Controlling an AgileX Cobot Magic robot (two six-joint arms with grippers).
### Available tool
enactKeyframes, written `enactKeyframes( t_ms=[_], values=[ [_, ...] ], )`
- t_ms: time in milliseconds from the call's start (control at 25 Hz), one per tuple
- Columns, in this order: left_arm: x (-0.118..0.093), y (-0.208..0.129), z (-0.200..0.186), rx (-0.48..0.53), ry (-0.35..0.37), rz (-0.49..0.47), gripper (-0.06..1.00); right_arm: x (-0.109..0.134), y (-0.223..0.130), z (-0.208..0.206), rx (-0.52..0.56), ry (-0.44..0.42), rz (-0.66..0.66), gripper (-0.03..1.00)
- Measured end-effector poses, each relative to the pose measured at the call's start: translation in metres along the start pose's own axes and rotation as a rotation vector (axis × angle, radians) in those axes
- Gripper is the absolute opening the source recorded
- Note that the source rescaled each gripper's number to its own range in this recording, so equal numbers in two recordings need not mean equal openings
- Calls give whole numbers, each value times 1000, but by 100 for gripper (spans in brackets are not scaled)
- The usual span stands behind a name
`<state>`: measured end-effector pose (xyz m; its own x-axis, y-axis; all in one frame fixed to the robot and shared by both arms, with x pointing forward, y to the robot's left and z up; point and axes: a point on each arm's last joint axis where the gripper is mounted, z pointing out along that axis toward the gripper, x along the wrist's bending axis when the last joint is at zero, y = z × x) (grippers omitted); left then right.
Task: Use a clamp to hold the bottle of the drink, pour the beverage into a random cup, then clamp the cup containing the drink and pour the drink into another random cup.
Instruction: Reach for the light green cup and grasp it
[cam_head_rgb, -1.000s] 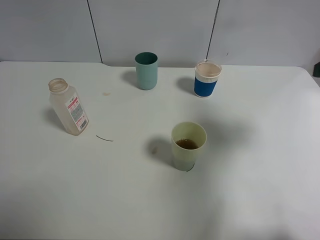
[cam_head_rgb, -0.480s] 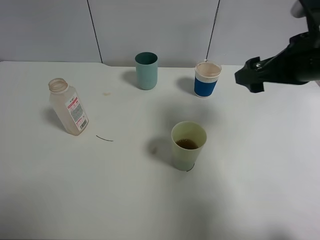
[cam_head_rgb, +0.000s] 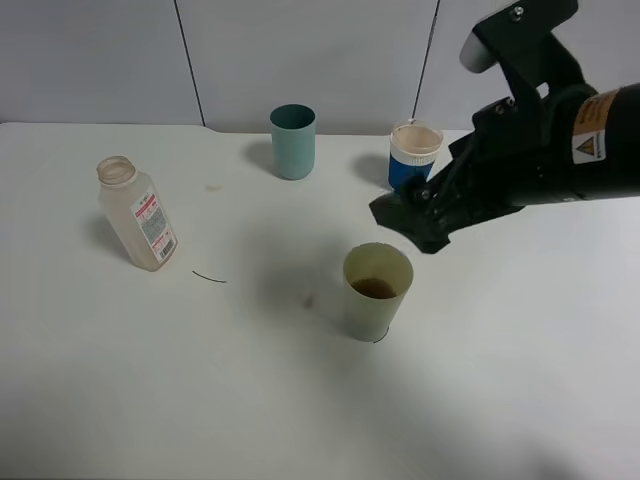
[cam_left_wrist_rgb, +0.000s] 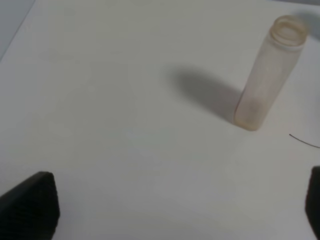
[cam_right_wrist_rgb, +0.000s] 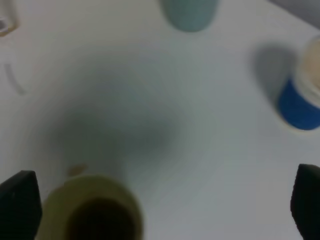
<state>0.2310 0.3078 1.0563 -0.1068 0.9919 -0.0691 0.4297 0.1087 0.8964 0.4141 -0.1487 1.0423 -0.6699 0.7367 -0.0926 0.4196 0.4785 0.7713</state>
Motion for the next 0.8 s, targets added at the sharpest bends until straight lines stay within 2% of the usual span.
enactKeyframes(
  t_ms=[200,600,800],
  values=[
    [0,0,0,0,0,0,100,11,-10,2,-13,38,19,100],
    [0,0,0,0,-1,0,100,17,-45,9,-43,68,21,100],
    [0,0,0,0,-1,0,100,19,-44,9,-126,80,-29,100]
  ],
)
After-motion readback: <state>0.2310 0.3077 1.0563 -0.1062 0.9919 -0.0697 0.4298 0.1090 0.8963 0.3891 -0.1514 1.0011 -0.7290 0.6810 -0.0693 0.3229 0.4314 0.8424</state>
